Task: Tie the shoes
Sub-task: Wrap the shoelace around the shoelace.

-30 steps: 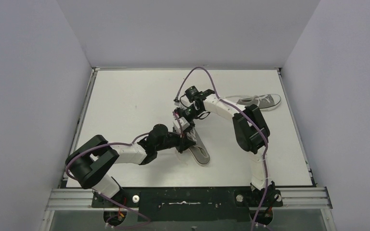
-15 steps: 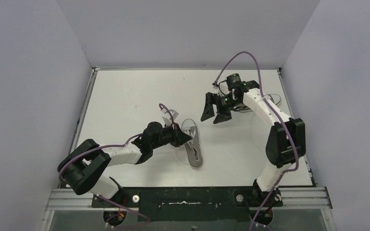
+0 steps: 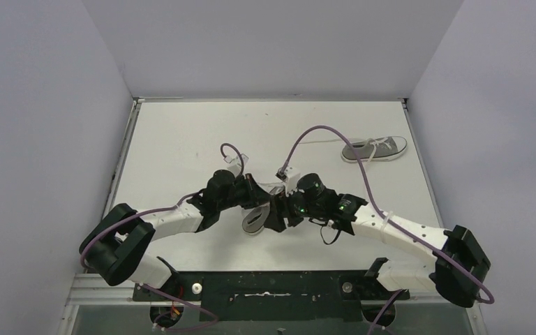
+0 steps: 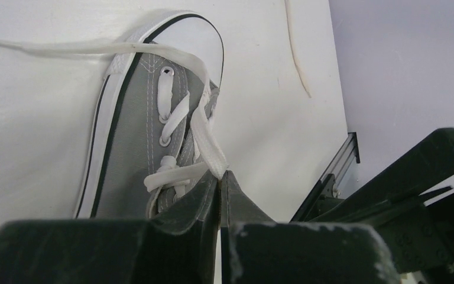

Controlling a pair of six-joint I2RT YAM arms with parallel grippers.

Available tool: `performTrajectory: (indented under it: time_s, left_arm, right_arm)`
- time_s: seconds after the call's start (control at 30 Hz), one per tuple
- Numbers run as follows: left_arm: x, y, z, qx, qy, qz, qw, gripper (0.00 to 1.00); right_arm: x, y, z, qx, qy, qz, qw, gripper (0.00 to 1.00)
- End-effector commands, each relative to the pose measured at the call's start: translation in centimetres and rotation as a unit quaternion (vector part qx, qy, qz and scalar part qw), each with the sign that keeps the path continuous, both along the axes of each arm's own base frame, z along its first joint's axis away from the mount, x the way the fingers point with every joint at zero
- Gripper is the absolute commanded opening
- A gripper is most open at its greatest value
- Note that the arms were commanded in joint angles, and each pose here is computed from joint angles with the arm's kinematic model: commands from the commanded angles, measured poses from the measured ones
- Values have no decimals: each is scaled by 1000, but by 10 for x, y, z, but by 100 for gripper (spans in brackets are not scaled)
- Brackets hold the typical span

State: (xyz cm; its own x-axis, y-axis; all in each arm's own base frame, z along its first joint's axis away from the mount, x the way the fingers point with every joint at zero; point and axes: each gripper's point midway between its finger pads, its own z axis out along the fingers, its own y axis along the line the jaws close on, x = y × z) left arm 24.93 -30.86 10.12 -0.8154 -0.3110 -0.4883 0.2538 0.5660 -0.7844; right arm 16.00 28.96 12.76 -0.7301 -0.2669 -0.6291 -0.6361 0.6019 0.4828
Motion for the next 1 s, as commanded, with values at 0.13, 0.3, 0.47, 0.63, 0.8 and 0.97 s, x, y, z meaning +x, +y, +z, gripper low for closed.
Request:
performTrajectory:
  time_s: [0.13,0.3,0.47,0.63,0.8,0.97]
  left_arm:
    - [-2,-10,43,-13,7,8,1000,0]
    - [-12,-4,45,-12,25,13,1000,0]
    - [-11,-3,37,-17,72,39,997,0]
    - [-5,-13,33,-29,140,55,988,0]
    - [4,-26,41,-75,173,72,979,0]
    - [6,-27,41,-105,206,101,968,0]
  right_arm:
    - [76,-29,-24,-107,-9,-222,969,61]
    - [99,-63,-32,-21,77,-284,956,62]
    - [118,-69,-37,-40,86,-237,967,60]
    - [107,-56,-9,-34,60,-182,981,59]
    - [54,-11,31,67,29,-120,990,65]
    - [40,21,31,134,-16,-139,981,63]
